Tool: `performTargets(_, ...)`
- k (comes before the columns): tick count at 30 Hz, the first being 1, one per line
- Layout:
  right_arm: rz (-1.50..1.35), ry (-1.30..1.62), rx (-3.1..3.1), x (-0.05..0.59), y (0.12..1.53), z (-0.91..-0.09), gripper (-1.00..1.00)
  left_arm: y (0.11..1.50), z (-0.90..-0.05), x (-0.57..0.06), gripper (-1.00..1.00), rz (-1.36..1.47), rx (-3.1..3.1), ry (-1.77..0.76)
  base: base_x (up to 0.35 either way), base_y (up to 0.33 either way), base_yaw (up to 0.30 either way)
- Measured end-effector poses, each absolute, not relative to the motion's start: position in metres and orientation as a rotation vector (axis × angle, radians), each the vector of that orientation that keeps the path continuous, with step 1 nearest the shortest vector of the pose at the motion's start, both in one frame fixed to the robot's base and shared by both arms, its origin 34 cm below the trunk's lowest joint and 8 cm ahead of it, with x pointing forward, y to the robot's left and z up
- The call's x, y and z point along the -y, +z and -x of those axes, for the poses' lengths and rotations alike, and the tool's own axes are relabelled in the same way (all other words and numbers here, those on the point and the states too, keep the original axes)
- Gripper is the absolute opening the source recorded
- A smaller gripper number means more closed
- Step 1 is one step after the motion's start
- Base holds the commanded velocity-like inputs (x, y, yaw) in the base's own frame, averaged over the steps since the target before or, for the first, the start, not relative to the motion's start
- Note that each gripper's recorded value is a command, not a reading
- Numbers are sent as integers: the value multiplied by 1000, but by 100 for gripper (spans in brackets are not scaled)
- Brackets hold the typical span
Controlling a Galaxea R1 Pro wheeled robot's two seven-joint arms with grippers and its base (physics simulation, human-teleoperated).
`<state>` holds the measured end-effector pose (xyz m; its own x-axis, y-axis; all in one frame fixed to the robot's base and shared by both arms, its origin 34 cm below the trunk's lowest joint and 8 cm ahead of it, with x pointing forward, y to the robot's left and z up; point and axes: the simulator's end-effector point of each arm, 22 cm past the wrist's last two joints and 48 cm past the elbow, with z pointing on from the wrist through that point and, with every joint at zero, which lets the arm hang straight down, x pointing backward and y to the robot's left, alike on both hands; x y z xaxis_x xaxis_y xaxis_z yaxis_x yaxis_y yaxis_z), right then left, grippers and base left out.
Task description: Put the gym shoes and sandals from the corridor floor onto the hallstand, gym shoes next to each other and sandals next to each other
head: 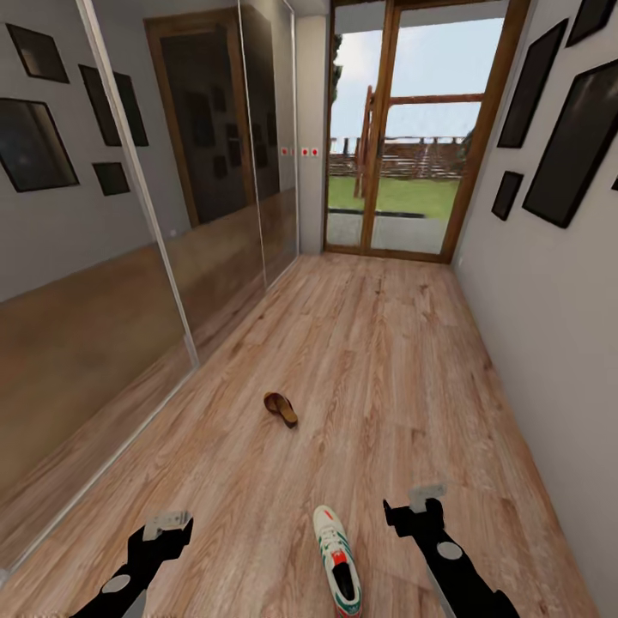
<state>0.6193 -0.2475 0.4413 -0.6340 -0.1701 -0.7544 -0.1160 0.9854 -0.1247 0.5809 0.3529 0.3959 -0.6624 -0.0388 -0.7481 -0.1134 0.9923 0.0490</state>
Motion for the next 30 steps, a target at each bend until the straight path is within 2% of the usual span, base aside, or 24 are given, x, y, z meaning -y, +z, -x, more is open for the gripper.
performTargets(19, 207, -77, -2294, 246, 389, -602, 100, 353, -570, -351, 100, 100, -2306, 113, 0, 0, 209)
performTargets(30, 206, -78, -2306, 246, 380, -598, 100, 345, -568, -351, 100, 101, -2311, 112, 0, 0, 67)
